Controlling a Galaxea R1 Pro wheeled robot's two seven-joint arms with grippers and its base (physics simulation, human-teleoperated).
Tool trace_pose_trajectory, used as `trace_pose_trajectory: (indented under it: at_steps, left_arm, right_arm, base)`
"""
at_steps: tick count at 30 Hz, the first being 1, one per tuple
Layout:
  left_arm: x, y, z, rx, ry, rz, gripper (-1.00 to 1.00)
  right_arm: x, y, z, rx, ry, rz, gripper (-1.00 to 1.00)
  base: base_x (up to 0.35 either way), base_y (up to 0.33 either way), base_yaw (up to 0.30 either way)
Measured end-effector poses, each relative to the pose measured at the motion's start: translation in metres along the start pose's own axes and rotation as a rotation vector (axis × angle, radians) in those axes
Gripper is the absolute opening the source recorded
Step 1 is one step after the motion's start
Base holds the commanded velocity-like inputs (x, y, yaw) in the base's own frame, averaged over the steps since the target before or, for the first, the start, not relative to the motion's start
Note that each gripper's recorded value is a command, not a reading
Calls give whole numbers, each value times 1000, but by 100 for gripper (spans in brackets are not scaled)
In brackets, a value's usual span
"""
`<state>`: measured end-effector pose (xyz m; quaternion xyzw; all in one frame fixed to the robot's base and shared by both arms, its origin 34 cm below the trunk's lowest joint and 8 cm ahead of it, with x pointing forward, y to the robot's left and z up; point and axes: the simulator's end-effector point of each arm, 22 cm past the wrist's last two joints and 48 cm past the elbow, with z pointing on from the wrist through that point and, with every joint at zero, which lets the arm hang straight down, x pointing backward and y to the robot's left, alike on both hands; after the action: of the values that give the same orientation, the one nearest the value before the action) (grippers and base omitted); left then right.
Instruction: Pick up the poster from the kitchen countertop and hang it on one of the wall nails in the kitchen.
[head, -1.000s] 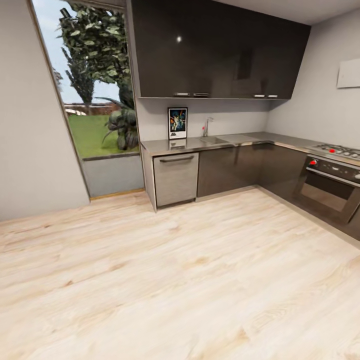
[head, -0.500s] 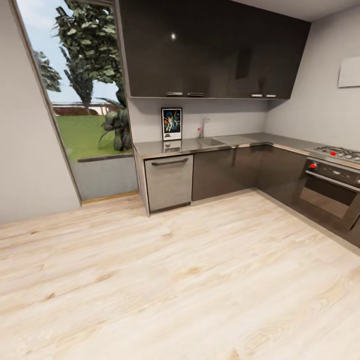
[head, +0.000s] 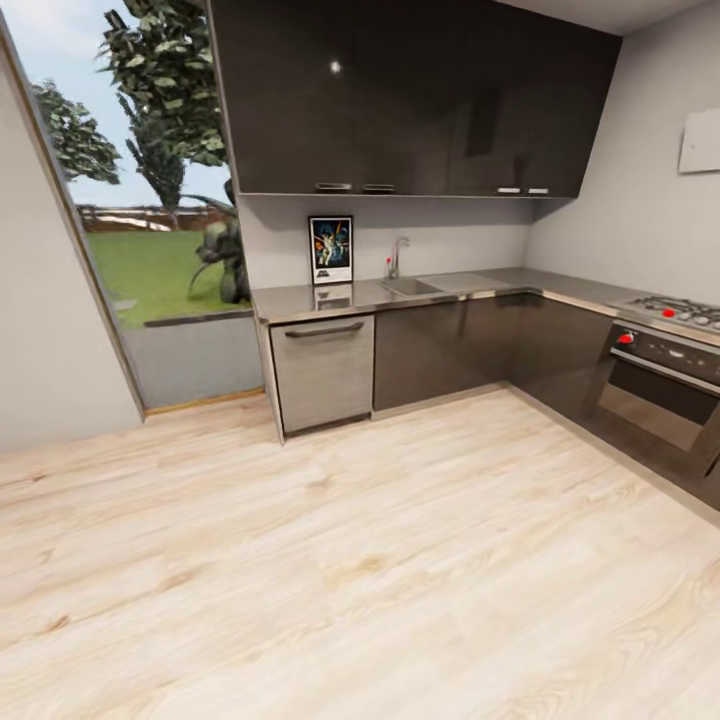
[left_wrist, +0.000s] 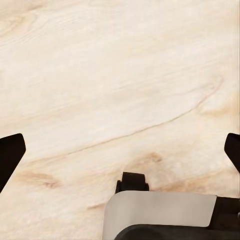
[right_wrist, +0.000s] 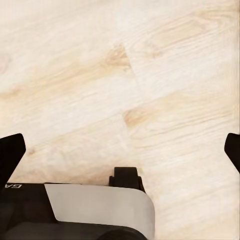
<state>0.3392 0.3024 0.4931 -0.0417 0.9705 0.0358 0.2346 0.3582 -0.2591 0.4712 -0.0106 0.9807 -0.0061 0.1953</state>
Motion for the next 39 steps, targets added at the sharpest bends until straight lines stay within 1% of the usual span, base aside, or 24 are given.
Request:
trace_pose_trajectory:
  at_steps: [32,39]
  left_arm:
    - [0,0,0,0,0,0,100]
    - [0,0,0,0,0,0,100]
  right_arm:
    - [0,0,0,0,0,1,100]
    - [0,0,0,0,0,2,100]
  base:
    - [276,-203,1]
    - [276,-203,164]
